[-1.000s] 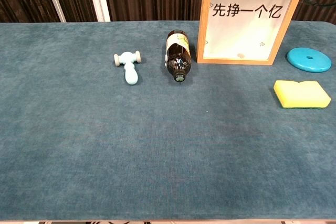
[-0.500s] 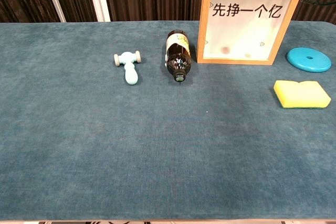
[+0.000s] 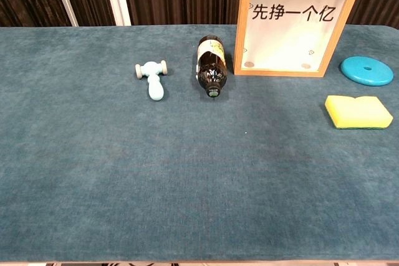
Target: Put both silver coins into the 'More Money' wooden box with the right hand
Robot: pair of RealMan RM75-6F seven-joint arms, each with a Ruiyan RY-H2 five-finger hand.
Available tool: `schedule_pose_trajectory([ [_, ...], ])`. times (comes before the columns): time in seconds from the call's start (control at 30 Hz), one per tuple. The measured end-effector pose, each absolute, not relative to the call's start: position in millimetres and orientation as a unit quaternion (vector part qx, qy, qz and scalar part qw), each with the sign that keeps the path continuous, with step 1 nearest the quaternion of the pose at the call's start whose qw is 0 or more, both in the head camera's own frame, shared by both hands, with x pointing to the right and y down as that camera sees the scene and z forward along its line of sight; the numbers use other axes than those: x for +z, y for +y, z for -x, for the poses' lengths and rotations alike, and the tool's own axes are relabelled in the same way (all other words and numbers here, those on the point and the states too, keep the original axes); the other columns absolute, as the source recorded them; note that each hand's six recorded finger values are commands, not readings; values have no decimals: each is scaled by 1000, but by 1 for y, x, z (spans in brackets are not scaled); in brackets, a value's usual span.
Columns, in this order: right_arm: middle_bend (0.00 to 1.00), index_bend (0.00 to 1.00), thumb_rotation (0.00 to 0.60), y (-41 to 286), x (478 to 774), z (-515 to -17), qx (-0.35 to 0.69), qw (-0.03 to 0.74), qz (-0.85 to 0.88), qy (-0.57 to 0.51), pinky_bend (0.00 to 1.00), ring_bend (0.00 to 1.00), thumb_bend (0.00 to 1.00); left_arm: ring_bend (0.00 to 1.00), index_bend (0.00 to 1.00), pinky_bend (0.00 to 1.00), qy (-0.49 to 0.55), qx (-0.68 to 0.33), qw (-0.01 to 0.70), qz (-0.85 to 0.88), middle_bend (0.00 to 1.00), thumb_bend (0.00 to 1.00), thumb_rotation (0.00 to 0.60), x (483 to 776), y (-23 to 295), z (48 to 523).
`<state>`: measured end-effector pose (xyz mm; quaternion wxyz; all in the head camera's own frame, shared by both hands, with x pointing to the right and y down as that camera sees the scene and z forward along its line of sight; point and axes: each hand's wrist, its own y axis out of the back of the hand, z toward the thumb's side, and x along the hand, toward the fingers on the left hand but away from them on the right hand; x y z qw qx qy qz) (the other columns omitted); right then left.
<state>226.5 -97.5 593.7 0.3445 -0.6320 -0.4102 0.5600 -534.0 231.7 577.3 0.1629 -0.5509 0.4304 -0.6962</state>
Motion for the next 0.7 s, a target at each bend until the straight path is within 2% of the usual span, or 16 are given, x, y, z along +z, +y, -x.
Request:
schedule_pose_trajectory([
  [0.17, 4, 397, 600, -80, 578, -227, 536, 374, 633, -414, 0, 0, 537, 0, 149, 87, 431, -694, 165, 553, 0, 403, 600, 577, 231, 533],
  [0.3, 5, 383, 600, -50, 568, -235, 520, 394, 639, -407, 0, 0, 536, 0, 146, 87, 429, -692, 169, 556, 0, 402, 600, 576, 230, 532],
  [0.5, 5, 364, 600, 3, 549, -267, 509, 427, 624, -412, 0, 0, 536, 0, 123, 87, 421, -688, 181, 563, 0, 403, 600, 574, 230, 530],
  [0.7, 5, 238, 600, 80, 544, -319, 535, 433, 594, -417, 0, 0, 518, 0, 72, 94, 407, -686, 197, 570, 0, 403, 600, 573, 229, 528],
])
